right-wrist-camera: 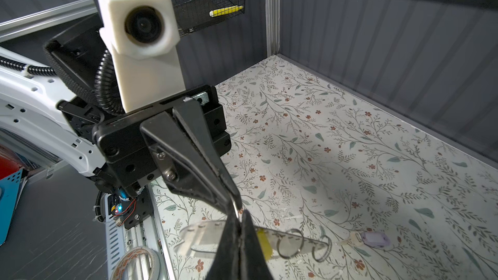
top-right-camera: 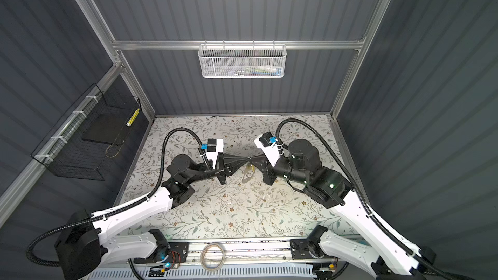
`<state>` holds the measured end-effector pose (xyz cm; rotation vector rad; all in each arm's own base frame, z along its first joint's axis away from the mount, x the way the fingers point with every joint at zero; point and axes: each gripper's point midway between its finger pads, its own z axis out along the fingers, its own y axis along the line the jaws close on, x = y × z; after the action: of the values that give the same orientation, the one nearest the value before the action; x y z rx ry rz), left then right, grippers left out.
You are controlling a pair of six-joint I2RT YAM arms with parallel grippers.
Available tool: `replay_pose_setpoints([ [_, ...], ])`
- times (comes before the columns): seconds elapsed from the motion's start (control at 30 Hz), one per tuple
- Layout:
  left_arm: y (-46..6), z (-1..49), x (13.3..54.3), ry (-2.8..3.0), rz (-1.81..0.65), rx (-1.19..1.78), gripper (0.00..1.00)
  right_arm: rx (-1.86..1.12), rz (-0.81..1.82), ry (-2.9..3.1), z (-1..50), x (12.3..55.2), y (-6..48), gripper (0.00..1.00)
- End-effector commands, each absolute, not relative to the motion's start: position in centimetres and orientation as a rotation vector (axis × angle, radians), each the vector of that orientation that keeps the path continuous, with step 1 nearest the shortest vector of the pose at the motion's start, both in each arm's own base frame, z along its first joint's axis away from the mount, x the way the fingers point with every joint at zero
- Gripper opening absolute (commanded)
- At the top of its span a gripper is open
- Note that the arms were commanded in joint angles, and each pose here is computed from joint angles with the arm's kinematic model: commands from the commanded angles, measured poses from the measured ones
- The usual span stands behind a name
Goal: Attach keys to a key ring
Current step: Insert the key into the keyring.
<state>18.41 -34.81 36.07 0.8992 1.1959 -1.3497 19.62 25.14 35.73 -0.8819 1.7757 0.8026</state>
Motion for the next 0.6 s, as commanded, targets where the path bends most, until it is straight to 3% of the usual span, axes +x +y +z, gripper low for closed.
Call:
replay_pose_setpoints([
  [0.0,-34.7,38.3,17.7,1.147,-1.361,0.913,0.00,-0.926,0.800,1.756,36.5,19.4,25.4,0.00],
  [0.1,-34.6,37.6,18.2,1.243,-1.280,0.946,0.19,-0.977,0.770,1.786,36.1,19.3,25.3,0.00],
  [0.2,-33.4,37.3,18.5,1.330,-1.126,0.990,0.25,-1.056,0.727,1.857,35.3,19.3,25.3,0.00],
  [0.43,-30.9,37.6,18.8,1.440,-0.845,1.117,0.27,-1.239,0.699,1.963,33.2,19.3,26.3,0.00],
  [0.57,-30.6,37.1,18.5,1.462,-0.775,1.216,0.23,-1.298,0.727,1.939,33.6,19.1,26.9,0.00],
])
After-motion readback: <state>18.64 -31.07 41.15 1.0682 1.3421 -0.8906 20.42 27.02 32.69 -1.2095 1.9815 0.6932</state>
